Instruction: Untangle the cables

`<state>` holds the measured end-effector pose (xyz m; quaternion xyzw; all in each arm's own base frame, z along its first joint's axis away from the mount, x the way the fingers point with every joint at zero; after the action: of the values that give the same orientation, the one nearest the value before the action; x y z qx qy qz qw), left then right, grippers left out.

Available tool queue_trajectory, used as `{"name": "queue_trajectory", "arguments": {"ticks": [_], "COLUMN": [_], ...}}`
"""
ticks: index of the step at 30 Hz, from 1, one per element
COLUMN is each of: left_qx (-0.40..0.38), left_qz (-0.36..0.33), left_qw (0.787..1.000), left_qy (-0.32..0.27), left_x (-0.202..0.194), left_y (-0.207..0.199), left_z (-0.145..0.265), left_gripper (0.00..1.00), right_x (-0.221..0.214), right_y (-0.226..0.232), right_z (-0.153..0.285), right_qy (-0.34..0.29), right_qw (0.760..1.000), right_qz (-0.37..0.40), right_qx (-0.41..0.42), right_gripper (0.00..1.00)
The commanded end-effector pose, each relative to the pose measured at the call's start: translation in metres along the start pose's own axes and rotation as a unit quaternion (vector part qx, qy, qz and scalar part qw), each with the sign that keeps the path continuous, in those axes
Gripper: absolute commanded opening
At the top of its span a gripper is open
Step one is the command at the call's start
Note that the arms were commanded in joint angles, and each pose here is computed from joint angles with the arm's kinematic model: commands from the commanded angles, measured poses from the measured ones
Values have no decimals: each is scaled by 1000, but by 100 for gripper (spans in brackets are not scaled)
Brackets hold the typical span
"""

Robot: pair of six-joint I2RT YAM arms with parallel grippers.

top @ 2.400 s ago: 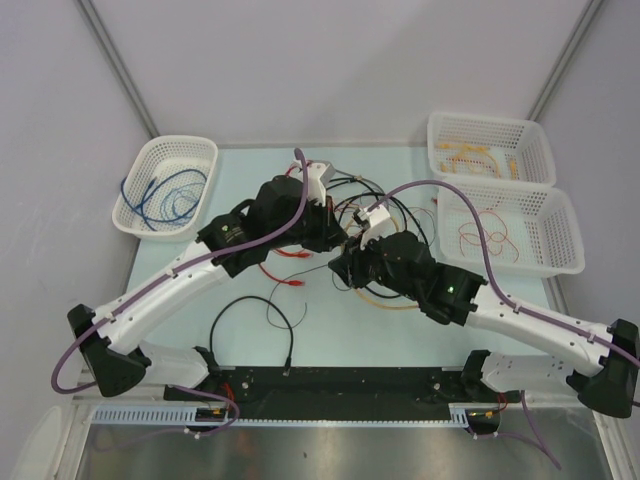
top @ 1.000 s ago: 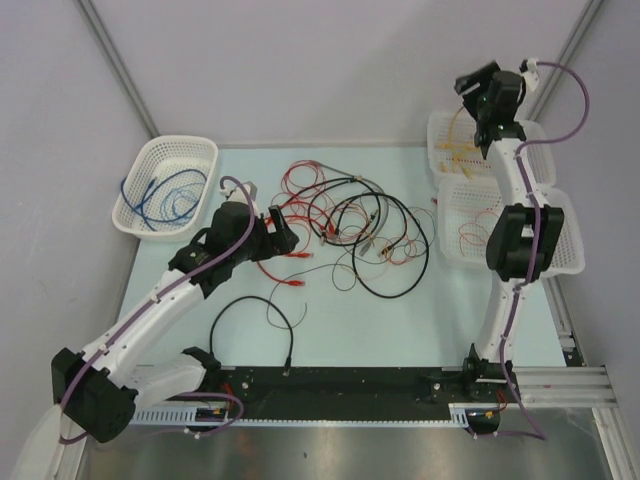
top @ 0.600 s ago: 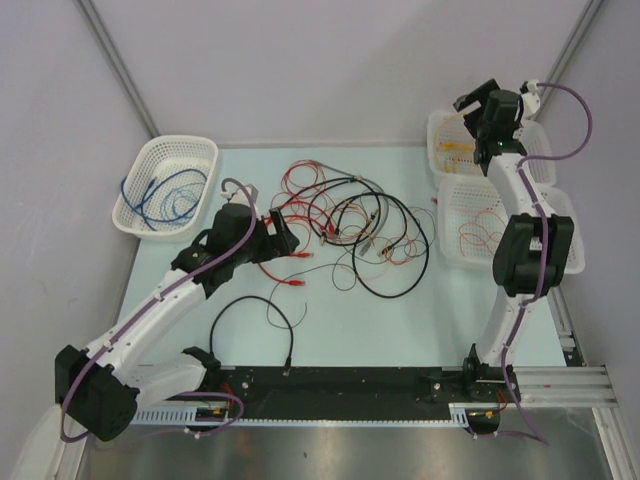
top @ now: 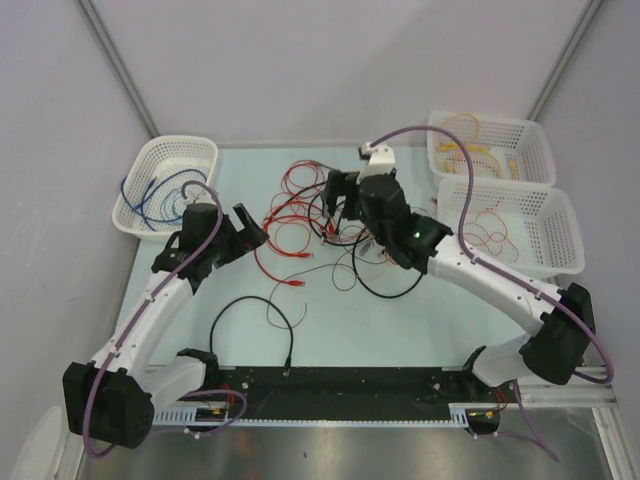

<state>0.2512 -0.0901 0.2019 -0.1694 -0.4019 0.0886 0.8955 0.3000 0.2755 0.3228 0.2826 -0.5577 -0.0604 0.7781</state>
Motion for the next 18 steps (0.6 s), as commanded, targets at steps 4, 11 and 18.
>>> {"name": "queue_trajectory", "arguments": {"ticks": [4, 11, 18], "left_qx": [-16, 7, 60], "left_qz": [-2, -34, -32], "left_qw": [1000, 998, 990], "left_qy": [-24, -57, -121], "left_x": [3, 24, 67], "left_y": [-1, -1, -2], "left_z": [20, 30, 38], "left_gripper": [100, 100, 100], "right_x": [-32, 20, 105], "right_y": [-54, -121, -128], "right_z": [82, 104, 105], "right_qy": [10, -20, -184], "right_qw": [990, 979, 950], "right_qz": [95, 99, 160], "right_qx": [-108, -177, -195], "right_gripper": [100, 100, 97]}}
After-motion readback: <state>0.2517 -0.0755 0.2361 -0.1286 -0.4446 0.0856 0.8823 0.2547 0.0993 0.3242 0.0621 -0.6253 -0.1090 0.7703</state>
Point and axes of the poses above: each gripper's point midway between its finger pads, its own z axis back along the fingers, its own y axis along the line the jaws close on, x = y × z, the point moved 6 cm from there along z, back along the fingers, and after that the axes turned 12 degrees about -z, right-handed, at the moved point
